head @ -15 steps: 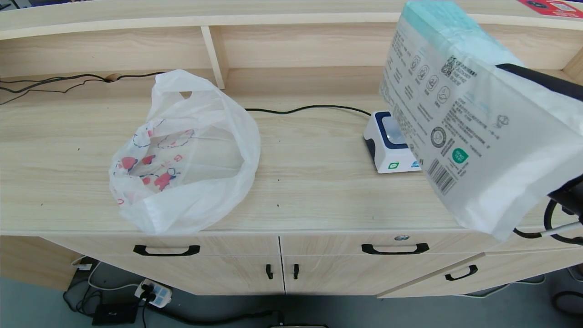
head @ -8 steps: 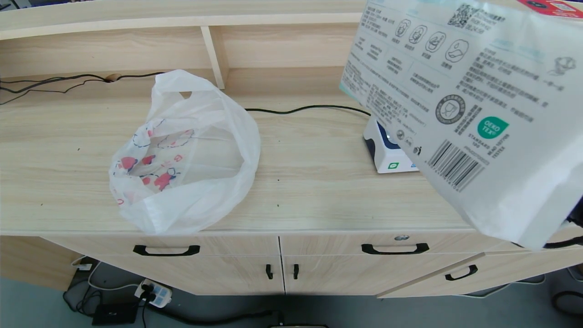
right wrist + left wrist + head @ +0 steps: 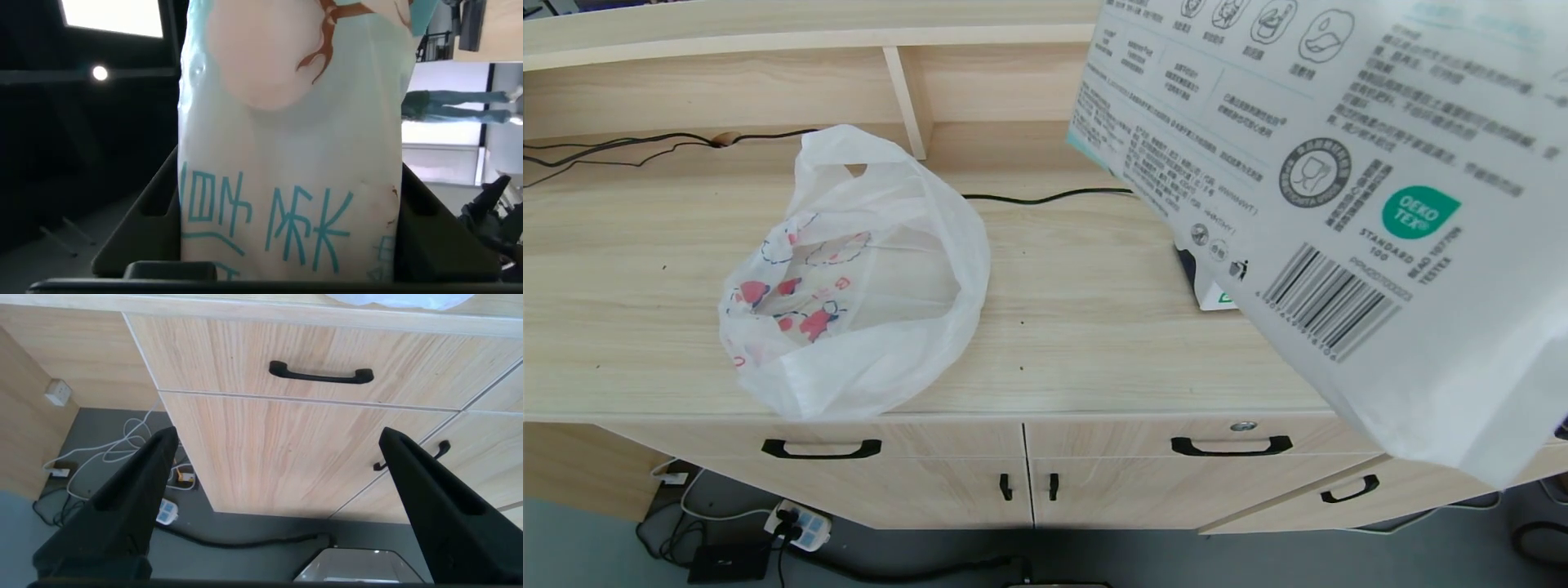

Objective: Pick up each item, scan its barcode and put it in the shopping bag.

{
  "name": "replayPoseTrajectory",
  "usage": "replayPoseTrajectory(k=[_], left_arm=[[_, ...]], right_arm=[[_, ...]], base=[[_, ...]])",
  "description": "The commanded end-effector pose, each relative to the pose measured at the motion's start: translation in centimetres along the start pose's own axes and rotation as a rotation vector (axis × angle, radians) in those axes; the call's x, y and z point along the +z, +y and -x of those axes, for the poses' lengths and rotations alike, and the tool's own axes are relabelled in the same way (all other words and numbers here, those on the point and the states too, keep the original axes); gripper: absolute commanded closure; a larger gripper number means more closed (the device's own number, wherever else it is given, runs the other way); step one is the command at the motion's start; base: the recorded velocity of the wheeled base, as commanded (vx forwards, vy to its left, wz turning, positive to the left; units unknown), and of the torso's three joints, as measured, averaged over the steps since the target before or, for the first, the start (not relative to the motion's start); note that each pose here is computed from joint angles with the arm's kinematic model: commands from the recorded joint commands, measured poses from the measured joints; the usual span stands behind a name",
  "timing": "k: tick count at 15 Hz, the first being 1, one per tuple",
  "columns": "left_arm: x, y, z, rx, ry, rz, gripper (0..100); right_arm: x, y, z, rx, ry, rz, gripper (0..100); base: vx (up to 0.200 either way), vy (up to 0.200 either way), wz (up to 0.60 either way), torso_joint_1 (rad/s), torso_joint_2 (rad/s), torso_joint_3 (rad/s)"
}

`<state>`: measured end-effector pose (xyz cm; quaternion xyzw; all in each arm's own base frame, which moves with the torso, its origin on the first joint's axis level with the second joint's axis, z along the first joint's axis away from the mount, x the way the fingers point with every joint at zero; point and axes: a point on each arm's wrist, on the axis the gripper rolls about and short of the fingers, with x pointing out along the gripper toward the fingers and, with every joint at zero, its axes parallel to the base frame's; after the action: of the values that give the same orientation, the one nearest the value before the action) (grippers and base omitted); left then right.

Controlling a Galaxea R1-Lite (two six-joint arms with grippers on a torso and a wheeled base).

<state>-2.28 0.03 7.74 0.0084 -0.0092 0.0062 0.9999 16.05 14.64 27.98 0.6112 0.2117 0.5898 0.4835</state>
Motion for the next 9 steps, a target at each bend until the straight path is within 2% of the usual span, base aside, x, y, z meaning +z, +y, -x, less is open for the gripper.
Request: replayPoseTrajectory(k=[1, 4, 5, 6, 7, 9], left_arm=[[0.0, 0.0, 0.0, 0.000, -0.001, 0.000, 0], [0.0, 0.0, 0.0, 0.000, -0.001, 0.000, 0], [0.0, 0.0, 0.0, 0.000, -0.001, 0.000, 0], [0.0, 0.0, 0.0, 0.000, -0.001, -0.001, 0], [0.0, 0.0, 0.0, 0.000, -0.001, -0.003, 0], [0.0, 0.0, 0.0, 0.000, -0.001, -0.003, 0]], right_arm=[[0.0, -0.3, 0.0, -0.006, 0.003, -0.003, 100], [0.3, -0.3, -0.3, -0.005, 0.006, 0.086, 100], [0.2, 0.2, -0.3, 0.002, 0.063, 0.229, 100], [0.1, 0.4, -0.1, 0.002, 0.093, 0.292, 100], [0.0, 0.3, 0.6, -0.039, 0.136, 0.437, 100], [0.8, -0.6, 1.7, -0.193, 0.133, 0.711, 100]], base=[[0.000, 0.000, 0.00, 0.000, 0.00, 0.000], [0.000, 0.000, 0.00, 0.000, 0.00, 0.000], [0.000, 0.000, 0.00, 0.000, 0.00, 0.000], [0.000, 0.000, 0.00, 0.000, 0.00, 0.000], [0.000, 0.000, 0.00, 0.000, 0.00, 0.000], [0.000, 0.000, 0.00, 0.000, 0.00, 0.000]])
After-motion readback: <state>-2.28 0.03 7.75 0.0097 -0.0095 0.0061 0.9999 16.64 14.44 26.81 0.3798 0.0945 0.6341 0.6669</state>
